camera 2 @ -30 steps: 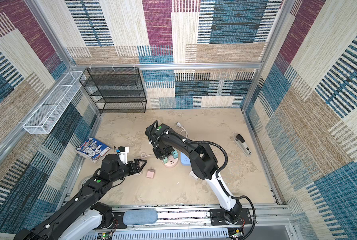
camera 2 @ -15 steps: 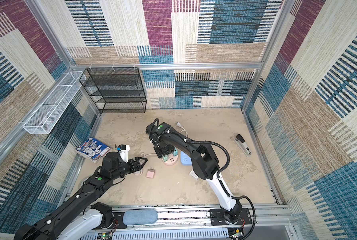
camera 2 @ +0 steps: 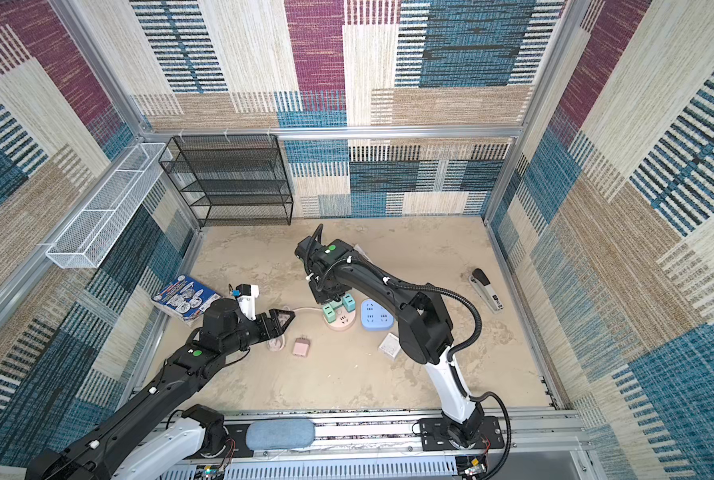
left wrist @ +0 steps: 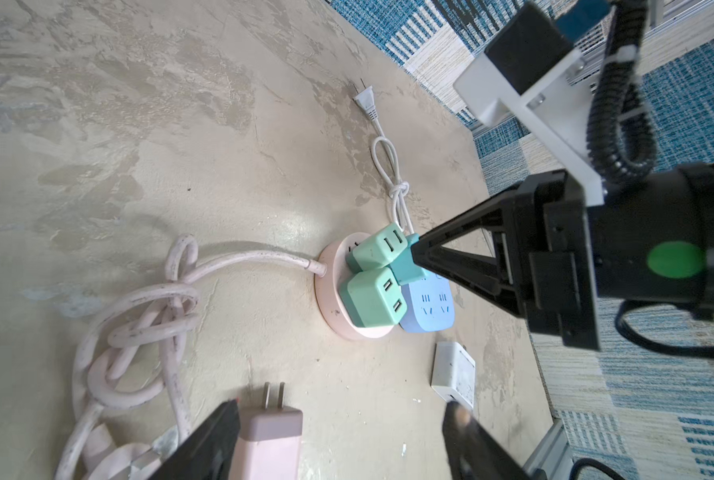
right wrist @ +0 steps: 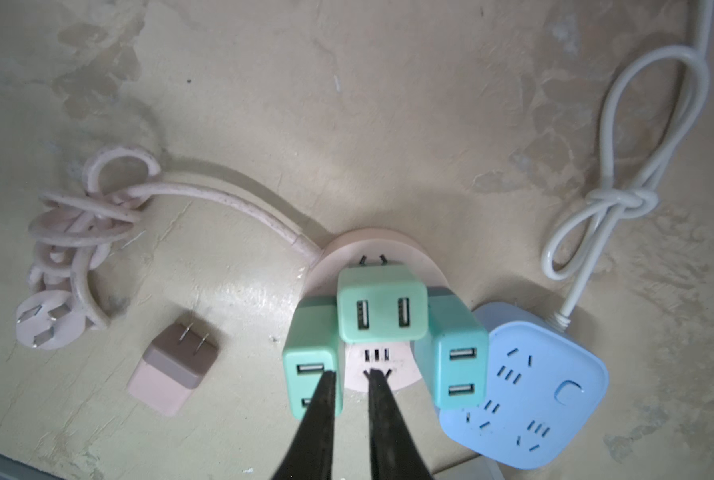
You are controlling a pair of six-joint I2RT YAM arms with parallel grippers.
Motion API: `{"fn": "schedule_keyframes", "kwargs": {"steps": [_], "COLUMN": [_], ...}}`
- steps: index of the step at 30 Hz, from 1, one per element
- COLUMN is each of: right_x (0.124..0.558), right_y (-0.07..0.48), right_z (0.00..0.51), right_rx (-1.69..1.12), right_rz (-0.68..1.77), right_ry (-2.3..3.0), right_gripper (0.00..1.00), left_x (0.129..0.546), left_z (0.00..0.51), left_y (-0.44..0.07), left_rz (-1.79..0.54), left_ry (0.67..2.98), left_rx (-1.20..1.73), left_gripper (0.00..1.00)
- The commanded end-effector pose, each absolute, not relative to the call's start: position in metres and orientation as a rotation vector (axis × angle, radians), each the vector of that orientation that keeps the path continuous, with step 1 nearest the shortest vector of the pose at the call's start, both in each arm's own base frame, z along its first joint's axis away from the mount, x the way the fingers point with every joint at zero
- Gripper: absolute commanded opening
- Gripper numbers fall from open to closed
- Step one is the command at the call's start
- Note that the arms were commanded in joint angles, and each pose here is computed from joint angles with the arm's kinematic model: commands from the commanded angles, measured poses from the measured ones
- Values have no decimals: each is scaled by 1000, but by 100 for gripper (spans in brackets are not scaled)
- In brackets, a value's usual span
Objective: Insert the plug
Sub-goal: 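Withdraw the right gripper away from the pink strip toward the robot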
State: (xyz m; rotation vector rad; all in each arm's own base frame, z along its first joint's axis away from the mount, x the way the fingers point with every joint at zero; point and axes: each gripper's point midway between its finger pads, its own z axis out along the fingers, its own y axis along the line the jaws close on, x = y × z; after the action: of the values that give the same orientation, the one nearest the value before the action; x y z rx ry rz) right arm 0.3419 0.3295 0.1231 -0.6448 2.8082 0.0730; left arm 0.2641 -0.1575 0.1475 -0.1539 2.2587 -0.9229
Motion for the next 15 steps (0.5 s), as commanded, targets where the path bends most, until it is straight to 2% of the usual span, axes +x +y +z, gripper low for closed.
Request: {"fn": "schedule_keyframes", "kwargs": {"steps": [1,9,15], "right_x": [356,348,330], "right_y": [331,326,319], "right_z": [118,95,79], "right_rx": [-651,-659,-658], "right_rz": [63,100,134], "right_ry": [2767,2806,2859], "right_gripper": [16,15,9], "left_x": [266,267,266], "left_z": [151,151,150], "left_y": [-157,-157,-158], "left_rz": [-905,-903,-906], "left_ry": [2259,2264,2270], "left_rx": [-136,-133,-131], "left_gripper": [82,81,81]}}
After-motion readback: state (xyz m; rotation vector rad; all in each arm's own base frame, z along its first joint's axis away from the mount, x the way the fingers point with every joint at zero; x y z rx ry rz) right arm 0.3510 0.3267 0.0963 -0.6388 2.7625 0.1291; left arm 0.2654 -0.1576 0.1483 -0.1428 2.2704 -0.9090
